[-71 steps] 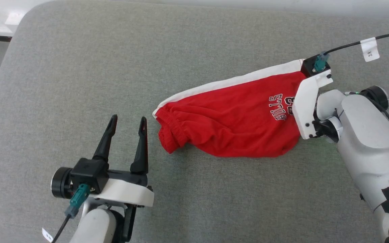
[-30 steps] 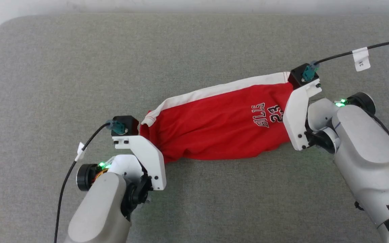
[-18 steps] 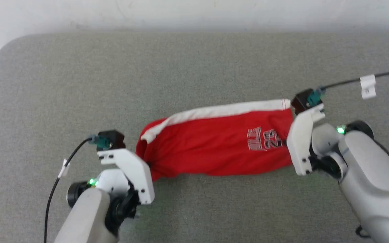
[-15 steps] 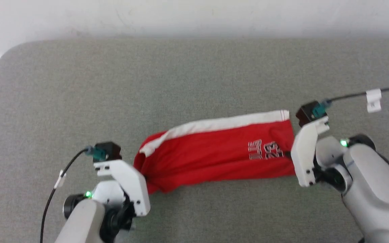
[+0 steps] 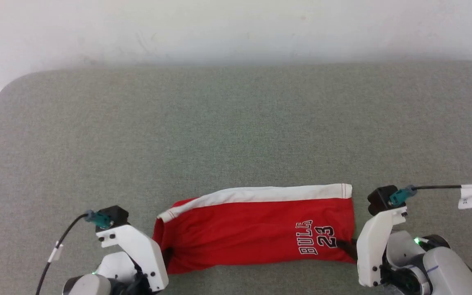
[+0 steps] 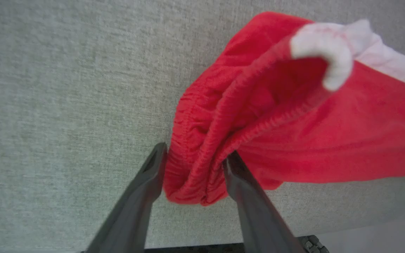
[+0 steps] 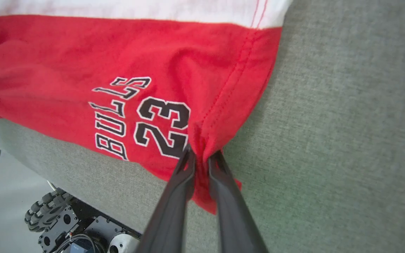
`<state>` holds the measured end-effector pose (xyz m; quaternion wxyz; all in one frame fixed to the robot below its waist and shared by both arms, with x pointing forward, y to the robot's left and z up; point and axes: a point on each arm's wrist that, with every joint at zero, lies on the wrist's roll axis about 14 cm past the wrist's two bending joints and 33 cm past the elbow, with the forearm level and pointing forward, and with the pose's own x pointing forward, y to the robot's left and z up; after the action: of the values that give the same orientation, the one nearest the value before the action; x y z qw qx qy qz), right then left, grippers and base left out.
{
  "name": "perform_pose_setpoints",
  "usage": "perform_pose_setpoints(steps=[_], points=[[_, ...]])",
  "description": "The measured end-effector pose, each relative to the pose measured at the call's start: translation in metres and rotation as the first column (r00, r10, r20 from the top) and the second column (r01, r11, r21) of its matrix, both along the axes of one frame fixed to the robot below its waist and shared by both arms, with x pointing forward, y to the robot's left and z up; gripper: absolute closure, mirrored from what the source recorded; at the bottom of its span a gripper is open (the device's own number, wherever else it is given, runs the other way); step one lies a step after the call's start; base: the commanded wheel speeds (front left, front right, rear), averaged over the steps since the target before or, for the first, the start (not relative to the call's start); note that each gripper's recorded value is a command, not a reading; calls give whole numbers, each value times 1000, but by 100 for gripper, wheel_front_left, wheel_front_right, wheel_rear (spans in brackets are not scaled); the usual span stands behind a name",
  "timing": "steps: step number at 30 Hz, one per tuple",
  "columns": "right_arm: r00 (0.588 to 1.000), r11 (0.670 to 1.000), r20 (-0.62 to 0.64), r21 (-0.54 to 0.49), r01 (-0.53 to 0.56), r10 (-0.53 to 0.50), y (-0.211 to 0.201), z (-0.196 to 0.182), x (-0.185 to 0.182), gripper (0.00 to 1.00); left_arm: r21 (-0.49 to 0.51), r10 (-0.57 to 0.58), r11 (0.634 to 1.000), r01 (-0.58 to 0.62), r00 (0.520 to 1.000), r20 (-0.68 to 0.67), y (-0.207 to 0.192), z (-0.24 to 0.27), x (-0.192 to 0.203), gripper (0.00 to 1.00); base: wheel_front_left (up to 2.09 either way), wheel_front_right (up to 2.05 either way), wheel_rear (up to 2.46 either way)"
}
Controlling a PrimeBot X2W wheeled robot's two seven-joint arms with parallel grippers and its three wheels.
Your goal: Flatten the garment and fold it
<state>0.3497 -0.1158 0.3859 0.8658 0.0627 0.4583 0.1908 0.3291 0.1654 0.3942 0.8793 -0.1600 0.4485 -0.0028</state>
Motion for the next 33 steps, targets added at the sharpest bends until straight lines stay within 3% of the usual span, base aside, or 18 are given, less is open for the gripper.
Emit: perform_pose_setpoints(steps=[7, 10, 12, 15, 19, 22, 27, 33], points=[[993, 994, 81, 75, 80, -86, -4, 22, 0, 0, -85, 87, 993, -76, 988, 127, 8, 33, 15, 0, 0, 0, 0], [985, 989, 118, 96, 115, -126, -14, 34, 4, 0, -118, 164, 983, -138, 952, 259, 23, 63, 28, 0, 0, 0, 0], [981, 987, 135, 90, 129, -141, -22, 40, 8, 0, -120, 216, 976, -183, 897, 387, 37, 87, 38, 0, 0, 0, 0], [979, 985, 131, 91, 144, -155, -31, 41, 11, 0, -46, 195, 977, -208, 784, 590, 56, 119, 50, 0, 0, 0, 0], [986, 992, 107, 43, 121, -125, -40, 34, 14, 0, 82, 69, 970, -228, 584, 809, 65, 153, 58, 0, 0, 0, 0], [992, 996, 91, 3, 90, -90, -42, 28, 21, 0, 127, 3, 964, -232, 490, 872, 58, 156, 59, 0, 0, 0, 0], [999, 999, 25, -26, 21, -20, -30, 9, 22, 0, 185, -70, 960, -208, 463, 883, 45, 147, 62, 0, 0, 0, 0], [996, 996, -40, -19, -84, 83, 0, -7, 16, 0, 172, -47, 958, -229, 467, 883, 44, 142, 65, 0, 0, 0, 0]])
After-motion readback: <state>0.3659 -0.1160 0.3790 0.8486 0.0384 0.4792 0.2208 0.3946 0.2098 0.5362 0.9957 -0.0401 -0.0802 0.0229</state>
